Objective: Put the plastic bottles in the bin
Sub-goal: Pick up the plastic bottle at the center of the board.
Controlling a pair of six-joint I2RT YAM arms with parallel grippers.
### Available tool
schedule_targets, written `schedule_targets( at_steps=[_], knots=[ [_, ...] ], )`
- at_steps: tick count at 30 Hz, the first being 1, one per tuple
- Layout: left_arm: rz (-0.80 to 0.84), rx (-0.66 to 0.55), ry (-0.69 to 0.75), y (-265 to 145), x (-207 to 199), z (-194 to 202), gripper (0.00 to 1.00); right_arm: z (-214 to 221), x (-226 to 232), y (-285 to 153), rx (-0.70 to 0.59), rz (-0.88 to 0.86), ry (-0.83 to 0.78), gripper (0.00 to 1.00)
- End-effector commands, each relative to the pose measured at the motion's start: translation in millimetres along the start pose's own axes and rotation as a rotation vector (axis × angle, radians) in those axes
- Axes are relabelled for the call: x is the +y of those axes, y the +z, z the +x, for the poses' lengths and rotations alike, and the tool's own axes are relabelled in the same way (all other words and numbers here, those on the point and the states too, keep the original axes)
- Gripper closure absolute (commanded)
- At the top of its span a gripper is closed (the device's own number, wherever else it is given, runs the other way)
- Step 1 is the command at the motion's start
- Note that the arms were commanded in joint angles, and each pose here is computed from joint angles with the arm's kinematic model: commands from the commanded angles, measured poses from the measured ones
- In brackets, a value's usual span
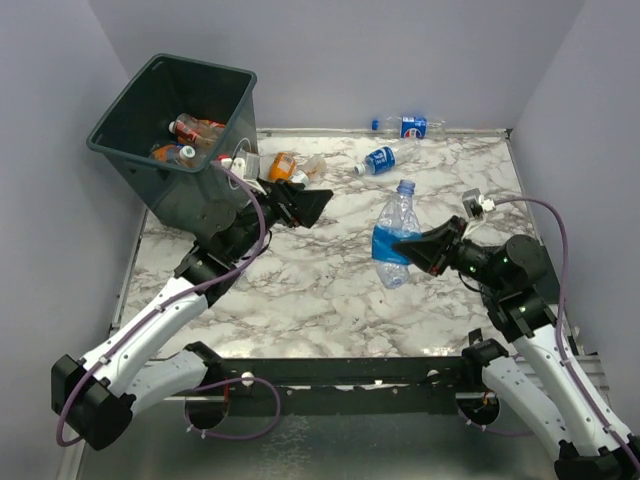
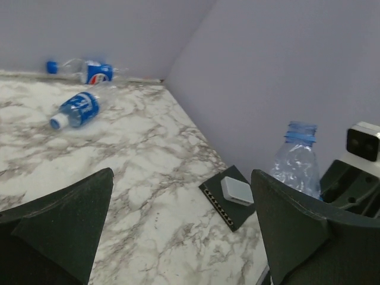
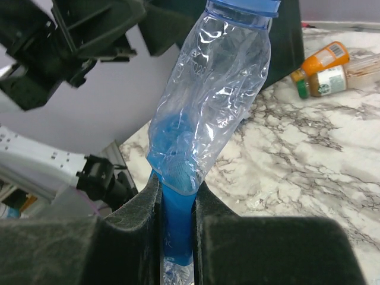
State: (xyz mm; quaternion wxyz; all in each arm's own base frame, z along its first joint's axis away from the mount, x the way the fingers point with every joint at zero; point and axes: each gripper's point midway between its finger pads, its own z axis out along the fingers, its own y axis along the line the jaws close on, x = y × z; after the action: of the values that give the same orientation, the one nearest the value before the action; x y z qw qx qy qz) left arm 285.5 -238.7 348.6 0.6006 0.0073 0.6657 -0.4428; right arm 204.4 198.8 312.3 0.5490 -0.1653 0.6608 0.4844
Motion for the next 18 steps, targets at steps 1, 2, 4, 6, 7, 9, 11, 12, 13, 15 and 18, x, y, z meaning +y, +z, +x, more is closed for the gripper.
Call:
schedule_targets(
  at_steps=[1,2,4,6,7,9,11,12,13,15,18],
  knots=[
    [0.357,0.122,0.074,-2,-65,11,0.01,25,20,-15,0.069,-0.11,-0.07,1.0],
    [0.402,0.148,0.066,-2,-73,14,0.01,29,20,-17,0.072,-0.11,-0.077,0.99],
    [0.478,0.194,0.039,0,-86,21,0.01,31,20,-19,0.067,-0.11,-0.083,1.0],
    [0.525,0.24,0.02,5,-96,30,0.01,31,23,-17,0.062,-0.123,-0.093,1.0],
    [0.539,0.262,0.014,9,-100,36,0.01,30,22,-16,0.064,-0.119,-0.096,0.99],
    [0.558,0.29,0.003,15,-107,44,0.01,29,20,-15,0.064,-0.108,-0.1,1.0],
    [0.574,0.293,0.013,19,-115,47,0.01,27,21,-14,0.062,-0.113,-0.104,1.0],
    [0.578,0.288,0.021,21,-118,47,0.01,28,22,-14,0.068,-0.118,-0.102,1.0],
    [0.576,0.278,0.031,23,-119,46,0.01,29,22,-14,0.076,-0.123,-0.099,0.99],
    [0.579,0.269,0.044,27,-124,46,0.01,31,22,-12,0.09,-0.129,-0.089,1.0],
    [0.585,0.264,0.047,35,-131,46,0.01,36,21,-11,0.106,-0.133,-0.076,1.0]
  ],
)
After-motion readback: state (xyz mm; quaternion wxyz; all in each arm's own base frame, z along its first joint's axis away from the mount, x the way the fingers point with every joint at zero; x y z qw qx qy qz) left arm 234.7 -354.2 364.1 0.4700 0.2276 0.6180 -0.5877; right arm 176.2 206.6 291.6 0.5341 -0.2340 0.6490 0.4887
